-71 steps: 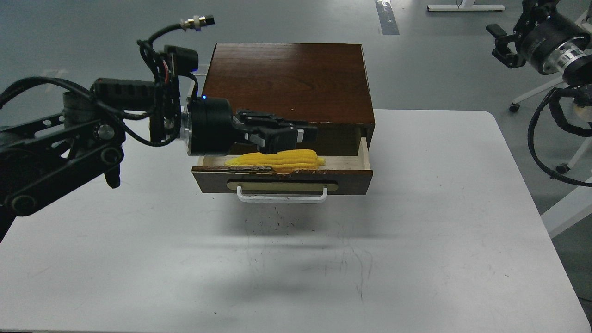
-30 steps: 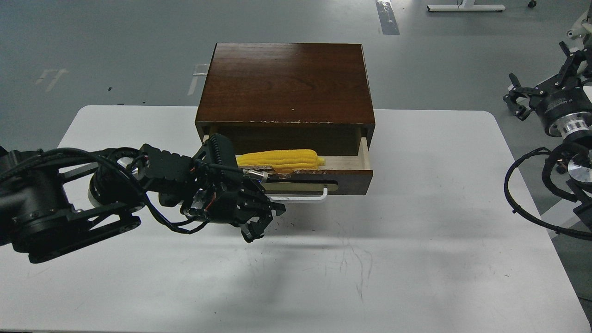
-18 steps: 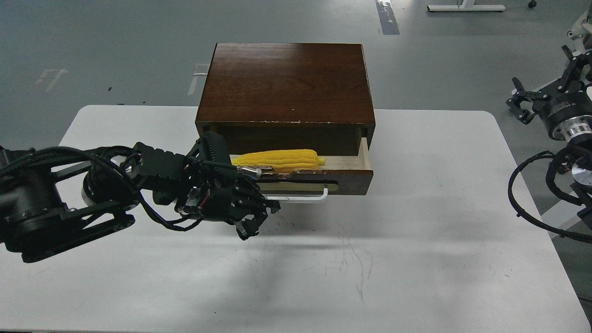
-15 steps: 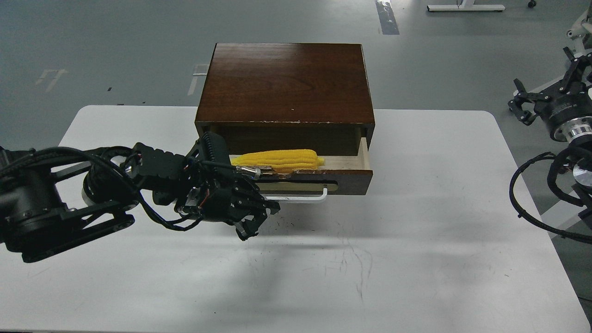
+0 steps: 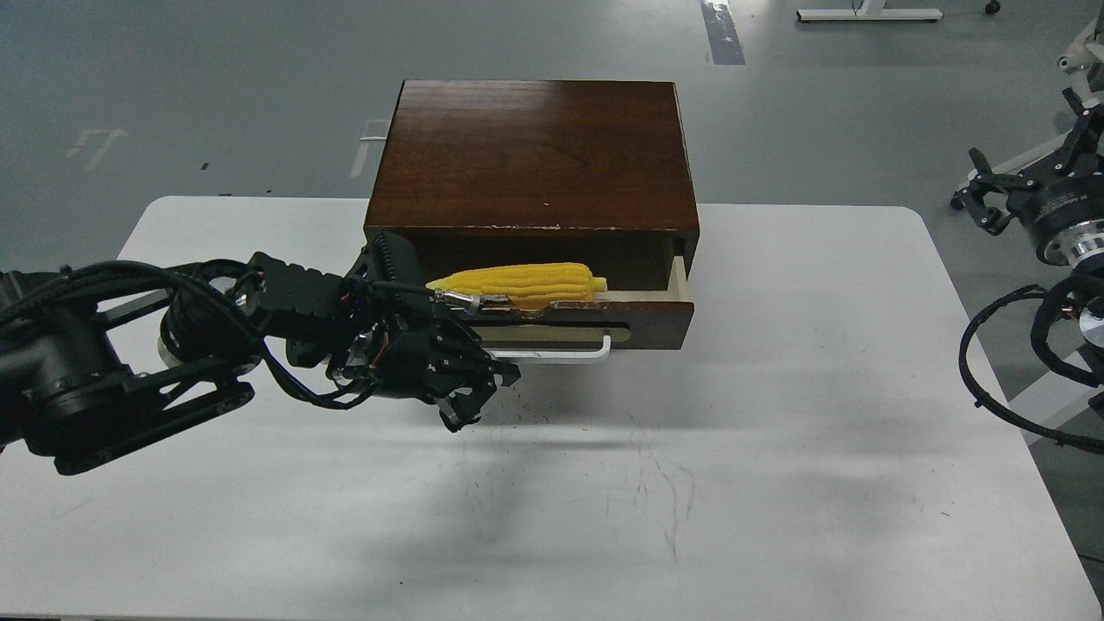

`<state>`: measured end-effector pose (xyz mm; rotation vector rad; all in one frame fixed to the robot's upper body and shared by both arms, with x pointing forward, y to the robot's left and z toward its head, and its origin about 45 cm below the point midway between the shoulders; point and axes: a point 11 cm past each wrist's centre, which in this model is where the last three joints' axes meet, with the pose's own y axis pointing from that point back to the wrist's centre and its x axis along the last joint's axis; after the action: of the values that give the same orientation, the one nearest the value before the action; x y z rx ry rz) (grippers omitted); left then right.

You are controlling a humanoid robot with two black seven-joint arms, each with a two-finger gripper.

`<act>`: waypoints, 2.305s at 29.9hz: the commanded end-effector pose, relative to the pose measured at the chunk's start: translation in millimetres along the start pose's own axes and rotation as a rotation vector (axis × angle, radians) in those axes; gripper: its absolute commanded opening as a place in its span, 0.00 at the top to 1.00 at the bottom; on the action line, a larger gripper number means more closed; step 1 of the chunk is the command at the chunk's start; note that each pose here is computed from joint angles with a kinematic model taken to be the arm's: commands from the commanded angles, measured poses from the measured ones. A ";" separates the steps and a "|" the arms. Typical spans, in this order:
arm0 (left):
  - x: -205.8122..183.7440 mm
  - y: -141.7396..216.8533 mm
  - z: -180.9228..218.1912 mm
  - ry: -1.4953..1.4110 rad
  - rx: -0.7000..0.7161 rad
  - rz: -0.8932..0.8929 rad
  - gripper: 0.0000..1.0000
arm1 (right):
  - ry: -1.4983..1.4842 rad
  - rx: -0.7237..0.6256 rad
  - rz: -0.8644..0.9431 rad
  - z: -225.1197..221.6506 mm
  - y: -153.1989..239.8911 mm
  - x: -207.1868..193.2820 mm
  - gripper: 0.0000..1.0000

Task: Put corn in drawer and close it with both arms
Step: 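Push the drawer into the box with the left gripper, then lift the left gripper up and away from the closed drawer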

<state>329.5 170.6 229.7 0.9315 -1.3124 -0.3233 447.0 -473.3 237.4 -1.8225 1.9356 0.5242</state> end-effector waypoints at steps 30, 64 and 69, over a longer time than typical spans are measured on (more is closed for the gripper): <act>-0.2 0.3 -34.4 0.056 0.084 -0.002 1.00 | 0.009 0.005 0.005 -4.7 1.1 2.8 0.00; 18.8 -5.6 -57.6 0.087 0.124 0.048 1.00 | 0.013 0.009 0.008 -7.3 2.1 5.0 0.00; 23.7 -6.1 -44.4 0.081 0.068 0.064 1.00 | 0.015 0.009 0.008 -7.3 2.2 5.0 0.00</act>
<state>385.1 173.6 240.7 0.9839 -1.2808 -0.1713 444.4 -481.4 241.0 -1.8170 1.9520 0.5048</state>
